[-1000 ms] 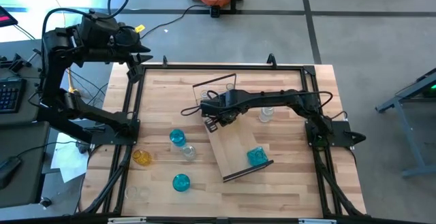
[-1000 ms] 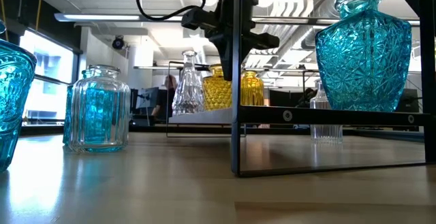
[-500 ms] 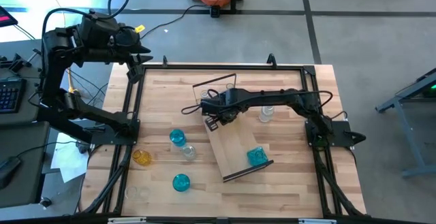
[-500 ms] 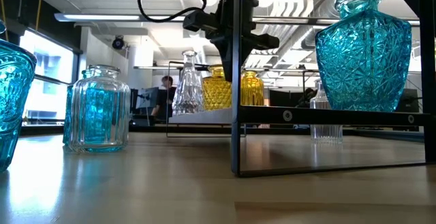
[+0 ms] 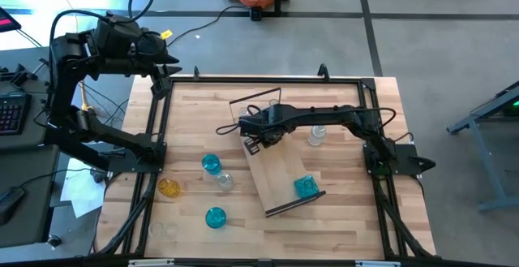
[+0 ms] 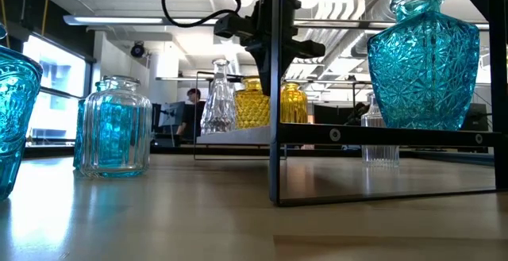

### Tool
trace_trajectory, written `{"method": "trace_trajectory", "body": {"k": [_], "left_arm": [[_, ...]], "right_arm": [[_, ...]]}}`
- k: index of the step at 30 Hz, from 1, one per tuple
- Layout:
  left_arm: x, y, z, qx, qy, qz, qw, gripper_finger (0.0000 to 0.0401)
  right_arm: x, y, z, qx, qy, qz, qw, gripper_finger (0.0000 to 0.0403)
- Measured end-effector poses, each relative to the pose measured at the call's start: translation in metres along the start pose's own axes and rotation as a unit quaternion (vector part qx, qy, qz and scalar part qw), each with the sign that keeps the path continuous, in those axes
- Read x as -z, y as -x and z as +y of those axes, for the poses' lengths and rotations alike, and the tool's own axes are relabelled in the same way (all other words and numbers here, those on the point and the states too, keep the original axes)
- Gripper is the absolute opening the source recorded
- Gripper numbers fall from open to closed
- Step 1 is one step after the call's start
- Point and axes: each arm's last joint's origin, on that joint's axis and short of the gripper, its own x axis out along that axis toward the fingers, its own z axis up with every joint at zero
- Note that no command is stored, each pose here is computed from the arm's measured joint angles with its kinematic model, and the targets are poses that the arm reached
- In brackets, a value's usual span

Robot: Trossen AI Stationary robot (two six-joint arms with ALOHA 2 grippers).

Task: Sort vases onto shelf
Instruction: Put the yellow crystal vase on the shelf aligned with the other yellow crystal vase, then put the yellow crystal vase on the shelf aligned with the other yellow crystal vases

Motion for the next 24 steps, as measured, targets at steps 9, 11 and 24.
{"method": "trace_trajectory", "body": {"k": [9, 11, 24], "left_arm": [[0.001, 0.001, 0.000, 0.001, -0.006, 0.003, 1.000, 0.0102], [0.002, 0.001, 0.000, 0.001, -0.011, 0.005, 1.000, 0.0102], [0.002, 0.001, -0.002, 0.031, -0.023, 0.001, 0.999, 0.0102]], "right_arm": [[0.021, 0.012, 0.015, -0.027, 0.003, 0.027, 0.999, 0.0000], [0.027, 0.020, 0.020, -0.035, 0.007, 0.024, 0.999, 0.0000], [0.028, 0.123, 0.015, -0.081, 0.030, -0.199, 0.976, 0.0000]]}}
